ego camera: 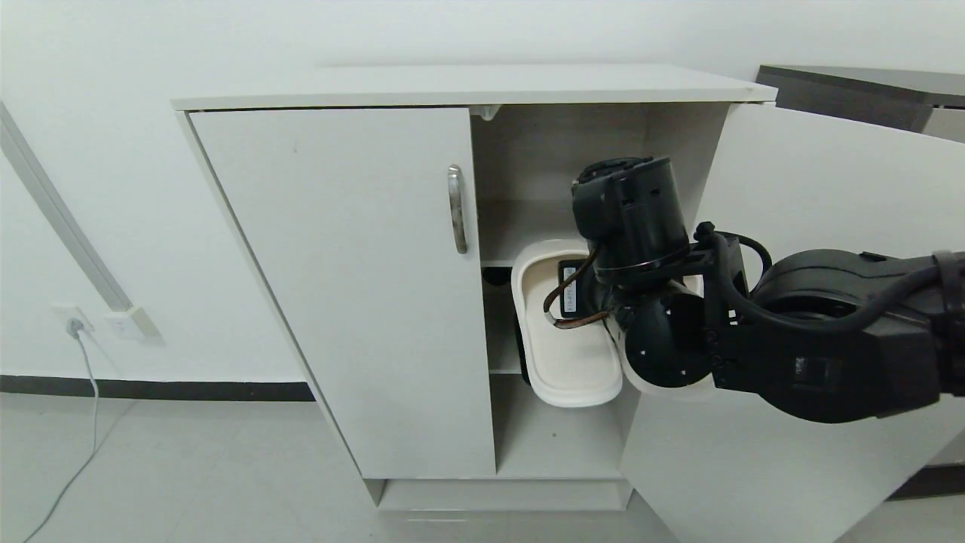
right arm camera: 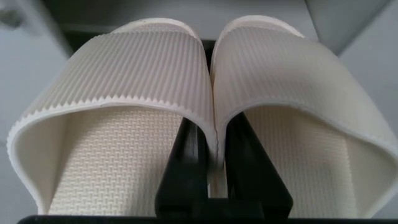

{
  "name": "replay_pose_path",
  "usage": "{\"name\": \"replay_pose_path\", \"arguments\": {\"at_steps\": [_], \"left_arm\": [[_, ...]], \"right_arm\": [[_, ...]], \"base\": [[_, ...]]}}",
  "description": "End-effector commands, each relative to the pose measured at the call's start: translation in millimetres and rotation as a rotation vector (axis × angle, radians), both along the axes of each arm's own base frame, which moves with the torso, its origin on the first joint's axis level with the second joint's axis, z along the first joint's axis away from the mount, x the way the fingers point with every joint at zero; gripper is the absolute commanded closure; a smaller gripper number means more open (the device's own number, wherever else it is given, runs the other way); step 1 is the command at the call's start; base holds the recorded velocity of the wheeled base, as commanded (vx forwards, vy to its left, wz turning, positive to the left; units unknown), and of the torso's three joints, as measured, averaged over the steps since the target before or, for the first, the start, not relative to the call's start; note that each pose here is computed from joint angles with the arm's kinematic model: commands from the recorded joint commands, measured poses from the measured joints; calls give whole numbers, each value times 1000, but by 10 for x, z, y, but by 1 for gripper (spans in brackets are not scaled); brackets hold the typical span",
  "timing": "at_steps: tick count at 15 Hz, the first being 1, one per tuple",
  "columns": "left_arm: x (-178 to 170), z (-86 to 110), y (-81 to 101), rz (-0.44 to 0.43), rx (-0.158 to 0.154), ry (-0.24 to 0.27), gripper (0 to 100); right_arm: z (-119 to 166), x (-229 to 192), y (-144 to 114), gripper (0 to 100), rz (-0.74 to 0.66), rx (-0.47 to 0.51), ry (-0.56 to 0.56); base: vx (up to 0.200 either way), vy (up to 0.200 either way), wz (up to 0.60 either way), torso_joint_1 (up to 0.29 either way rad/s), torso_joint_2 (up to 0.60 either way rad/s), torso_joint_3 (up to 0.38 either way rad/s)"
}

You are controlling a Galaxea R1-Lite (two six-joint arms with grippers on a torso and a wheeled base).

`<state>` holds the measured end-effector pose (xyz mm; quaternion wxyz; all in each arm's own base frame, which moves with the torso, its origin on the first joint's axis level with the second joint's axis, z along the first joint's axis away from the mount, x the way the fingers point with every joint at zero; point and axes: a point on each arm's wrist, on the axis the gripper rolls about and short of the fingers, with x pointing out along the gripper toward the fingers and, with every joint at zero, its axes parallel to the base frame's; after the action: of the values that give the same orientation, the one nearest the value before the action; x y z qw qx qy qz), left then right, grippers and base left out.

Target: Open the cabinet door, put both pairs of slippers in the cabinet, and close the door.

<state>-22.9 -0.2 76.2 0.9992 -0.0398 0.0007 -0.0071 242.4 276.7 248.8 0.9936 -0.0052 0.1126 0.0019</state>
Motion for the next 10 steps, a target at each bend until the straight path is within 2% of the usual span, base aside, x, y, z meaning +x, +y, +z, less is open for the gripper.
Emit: {"name": "replay_pose_path", "arguments": {"at_steps": [1,5,10], "left_arm": [[0,0,0,0,0,-1,100],[0,0,0,0,-2,-1,100],[0,0,0,0,-2,-1,100]], "right_arm": [[27,-16,-6,100,3,5,-5],[-44,10,27,100,4,-11,6],[-204,211,164,100,0,-10,-39]], "base": [[200,0,0,12,2,-2],[200,0,0,1,4,2],[0,0,0,0,0,0]]}}
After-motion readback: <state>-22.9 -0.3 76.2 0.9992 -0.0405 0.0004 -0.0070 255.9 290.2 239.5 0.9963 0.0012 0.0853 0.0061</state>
